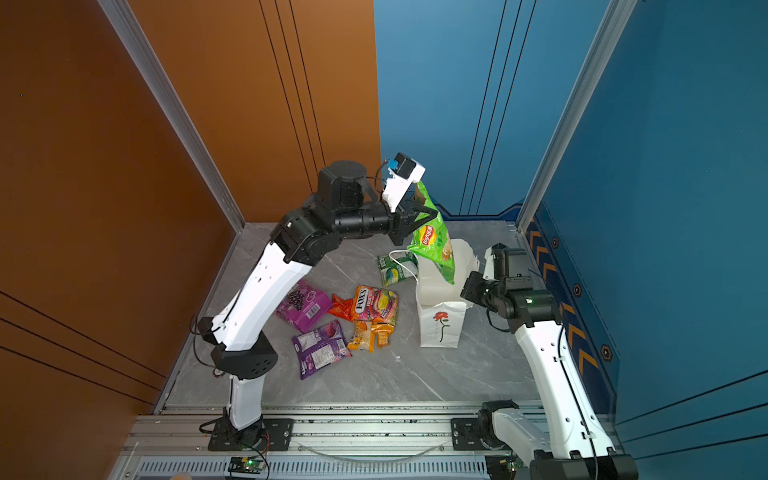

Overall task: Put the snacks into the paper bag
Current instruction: 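Lower the green Lay's bag into the paper bag held by the right gripper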

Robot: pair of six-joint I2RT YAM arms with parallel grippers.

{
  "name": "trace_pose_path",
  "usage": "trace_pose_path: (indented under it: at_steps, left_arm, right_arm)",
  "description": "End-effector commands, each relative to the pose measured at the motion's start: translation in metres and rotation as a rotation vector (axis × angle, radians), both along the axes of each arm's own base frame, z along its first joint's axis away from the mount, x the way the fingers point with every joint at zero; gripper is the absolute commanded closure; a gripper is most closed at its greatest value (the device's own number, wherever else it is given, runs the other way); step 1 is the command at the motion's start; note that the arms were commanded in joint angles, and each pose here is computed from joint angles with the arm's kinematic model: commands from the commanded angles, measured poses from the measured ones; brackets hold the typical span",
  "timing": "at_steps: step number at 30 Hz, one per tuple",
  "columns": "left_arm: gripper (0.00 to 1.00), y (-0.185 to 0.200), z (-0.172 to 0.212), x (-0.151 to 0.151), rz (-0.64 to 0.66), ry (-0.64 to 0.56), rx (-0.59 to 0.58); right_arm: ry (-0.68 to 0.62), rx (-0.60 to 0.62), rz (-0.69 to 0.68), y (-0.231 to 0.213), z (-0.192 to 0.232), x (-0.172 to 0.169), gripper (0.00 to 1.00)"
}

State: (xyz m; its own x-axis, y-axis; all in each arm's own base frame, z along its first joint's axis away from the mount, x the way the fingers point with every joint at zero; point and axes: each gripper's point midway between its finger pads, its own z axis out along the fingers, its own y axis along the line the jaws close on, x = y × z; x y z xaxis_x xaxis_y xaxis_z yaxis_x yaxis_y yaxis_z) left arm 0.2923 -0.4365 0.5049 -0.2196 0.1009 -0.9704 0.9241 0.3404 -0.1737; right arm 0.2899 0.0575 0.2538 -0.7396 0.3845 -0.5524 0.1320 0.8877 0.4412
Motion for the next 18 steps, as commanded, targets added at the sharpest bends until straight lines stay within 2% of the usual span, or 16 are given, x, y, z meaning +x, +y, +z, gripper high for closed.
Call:
trace_pose_path:
  at_steps: [1, 9, 18]
  left_arm:
    - [1.0, 0.0, 0.024, -0.018, -0.093, -0.083, -0.049]
    - [1.0, -0.006, 0.0, -0.024, -0.168, -0.023, -0.008]
    - [1.0, -0.005, -0.022, -0.018, -0.188, 0.028, 0.042]
  right_arm:
    - [-0.009, 0.003, 0.031, 0.005, 0.005, -0.002, 0.93]
    - [-0.009, -0.005, 0.023, 0.003, 0.005, -0.001, 0.93]
    - [-0.015, -0.001, 0.024, 0.003, 0.007, 0.0, 0.93]
